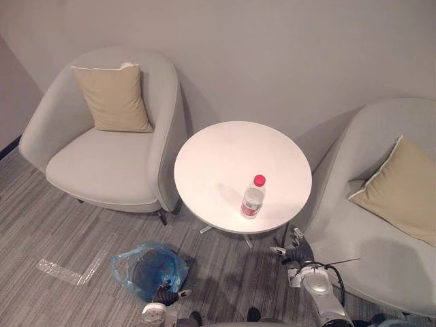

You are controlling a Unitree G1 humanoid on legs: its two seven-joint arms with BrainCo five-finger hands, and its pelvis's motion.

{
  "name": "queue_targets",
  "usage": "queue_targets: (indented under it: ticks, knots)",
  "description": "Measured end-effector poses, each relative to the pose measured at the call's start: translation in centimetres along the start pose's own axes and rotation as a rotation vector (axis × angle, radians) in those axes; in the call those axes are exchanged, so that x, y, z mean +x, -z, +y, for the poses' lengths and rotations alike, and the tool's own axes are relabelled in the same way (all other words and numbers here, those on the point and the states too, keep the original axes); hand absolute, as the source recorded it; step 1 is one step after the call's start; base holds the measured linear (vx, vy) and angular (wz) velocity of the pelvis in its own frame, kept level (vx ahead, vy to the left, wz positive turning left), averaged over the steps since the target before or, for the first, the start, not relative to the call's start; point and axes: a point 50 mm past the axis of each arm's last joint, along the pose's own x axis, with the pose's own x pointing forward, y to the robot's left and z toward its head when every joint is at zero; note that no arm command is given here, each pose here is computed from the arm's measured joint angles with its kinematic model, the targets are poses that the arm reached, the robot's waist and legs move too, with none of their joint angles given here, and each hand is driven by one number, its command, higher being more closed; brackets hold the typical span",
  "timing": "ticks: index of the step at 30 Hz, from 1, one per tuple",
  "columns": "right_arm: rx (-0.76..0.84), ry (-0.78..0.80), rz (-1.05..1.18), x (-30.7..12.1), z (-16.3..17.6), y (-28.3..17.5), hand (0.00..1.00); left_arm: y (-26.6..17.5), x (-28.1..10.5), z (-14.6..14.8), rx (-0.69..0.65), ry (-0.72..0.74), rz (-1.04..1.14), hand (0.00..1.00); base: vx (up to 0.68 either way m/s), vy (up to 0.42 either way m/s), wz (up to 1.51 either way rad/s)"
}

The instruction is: Gather rubbish on tea table into small bin, then transfer packed bag to large trash can.

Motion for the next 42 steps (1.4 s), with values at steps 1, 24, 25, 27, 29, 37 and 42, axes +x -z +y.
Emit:
queue_targets:
  ticks: [1, 24, 25, 27, 29, 37, 42]
  knots:
    - [-0.014, 0.006, -0.004, 0.0, 0.0, 0.0, 0.00, 0.0, -0.1, -0.1, 0.006, 0.003, -0.007, 0.00, -0.07, -0.017, 0.05]
    - [-0.097, 0.079, -0.095, 2.5, 0.0, -3.2, 0.00, -0.2, -0.1, -0.6, 0.034, 0.018, -0.023, 0.00, -0.01, -0.004, 0.09]
    - [-0.097, 0.081, -0.097, 2.6, 0.0, -3.4, 0.00, -0.2, -0.1, -0.6, 0.033, 0.017, -0.023, 0.00, -0.03, -0.002, 0.06]
    - [-0.094, 0.086, -0.092, 2.9, 0.0, -3.5, 0.00, -0.3, -0.1, -0.7, 0.032, 0.016, -0.025, 0.00, -0.03, -0.004, 0.04]
    - [-0.073, 0.095, -0.088, 3.0, -0.2, -3.6, 0.00, -0.4, -0.1, -0.8, 0.030, 0.014, -0.027, 0.00, -0.03, -0.003, 0.04]
    - [-0.060, 0.102, -0.084, 3.1, -0.3, -3.6, 0.00, -0.5, -0.1, -1.0, 0.038, 0.013, -0.030, 0.00, -0.01, 0.000, 0.01]
    - [-0.060, 0.102, -0.084, 3.1, -0.3, -3.6, 0.00, -0.5, -0.1, -1.1, 0.046, 0.019, -0.034, 0.00, -0.01, 0.001, 0.00]
